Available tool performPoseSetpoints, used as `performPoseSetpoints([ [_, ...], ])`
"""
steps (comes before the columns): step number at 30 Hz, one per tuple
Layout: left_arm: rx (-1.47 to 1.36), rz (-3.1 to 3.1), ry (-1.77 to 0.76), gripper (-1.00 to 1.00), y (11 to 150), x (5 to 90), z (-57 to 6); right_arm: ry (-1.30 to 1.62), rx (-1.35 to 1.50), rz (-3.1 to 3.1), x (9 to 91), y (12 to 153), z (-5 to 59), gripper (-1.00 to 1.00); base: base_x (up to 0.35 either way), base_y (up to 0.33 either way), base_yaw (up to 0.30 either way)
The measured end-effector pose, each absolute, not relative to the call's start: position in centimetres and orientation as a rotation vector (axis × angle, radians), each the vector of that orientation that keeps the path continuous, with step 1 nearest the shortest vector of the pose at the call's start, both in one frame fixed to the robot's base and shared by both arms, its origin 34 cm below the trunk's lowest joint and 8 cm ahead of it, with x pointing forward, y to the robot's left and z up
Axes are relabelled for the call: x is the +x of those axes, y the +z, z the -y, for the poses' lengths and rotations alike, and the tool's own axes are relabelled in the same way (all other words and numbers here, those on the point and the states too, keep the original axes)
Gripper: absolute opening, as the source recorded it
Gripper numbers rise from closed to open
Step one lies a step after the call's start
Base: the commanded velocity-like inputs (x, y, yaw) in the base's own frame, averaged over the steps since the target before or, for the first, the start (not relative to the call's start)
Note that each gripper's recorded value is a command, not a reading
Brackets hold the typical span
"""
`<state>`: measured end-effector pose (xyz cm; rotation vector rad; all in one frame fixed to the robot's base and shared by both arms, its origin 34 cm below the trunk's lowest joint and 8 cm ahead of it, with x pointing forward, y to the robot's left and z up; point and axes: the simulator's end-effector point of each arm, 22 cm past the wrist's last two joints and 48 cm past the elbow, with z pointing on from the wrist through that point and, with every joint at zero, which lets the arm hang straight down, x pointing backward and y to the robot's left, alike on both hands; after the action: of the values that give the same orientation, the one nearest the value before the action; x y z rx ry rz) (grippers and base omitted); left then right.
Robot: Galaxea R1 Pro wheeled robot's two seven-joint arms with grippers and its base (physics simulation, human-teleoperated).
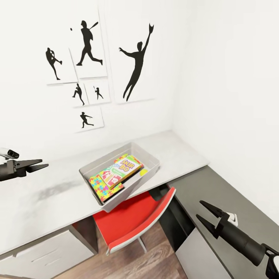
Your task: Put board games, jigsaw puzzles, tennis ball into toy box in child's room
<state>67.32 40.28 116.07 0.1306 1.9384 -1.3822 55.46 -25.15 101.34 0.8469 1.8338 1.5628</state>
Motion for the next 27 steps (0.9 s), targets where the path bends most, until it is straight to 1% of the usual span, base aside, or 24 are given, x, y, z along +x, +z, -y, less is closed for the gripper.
performPoseSetpoints([
  [11,0.144,-1.923,-1.377,1.00,117.1,67.0,-40.2,1.563,0.831,-1.821,55.4,102.1,25.2,1.00,0.000,0.000,0.020],
  [19,0.155,-1.913,-1.374,1.00,117.8,66.8,-40.1,1.566,0.819,-1.811,55.4,102.7,25.2,1.00,0.000,0.000,0.097],
  [27,0.162,-1.904,-1.371,1.00,118.4,66.6,-40.1,1.566,0.808,-1.805,55.4,103.2,25.3,1.00,0.000,0.000,0.142],
])
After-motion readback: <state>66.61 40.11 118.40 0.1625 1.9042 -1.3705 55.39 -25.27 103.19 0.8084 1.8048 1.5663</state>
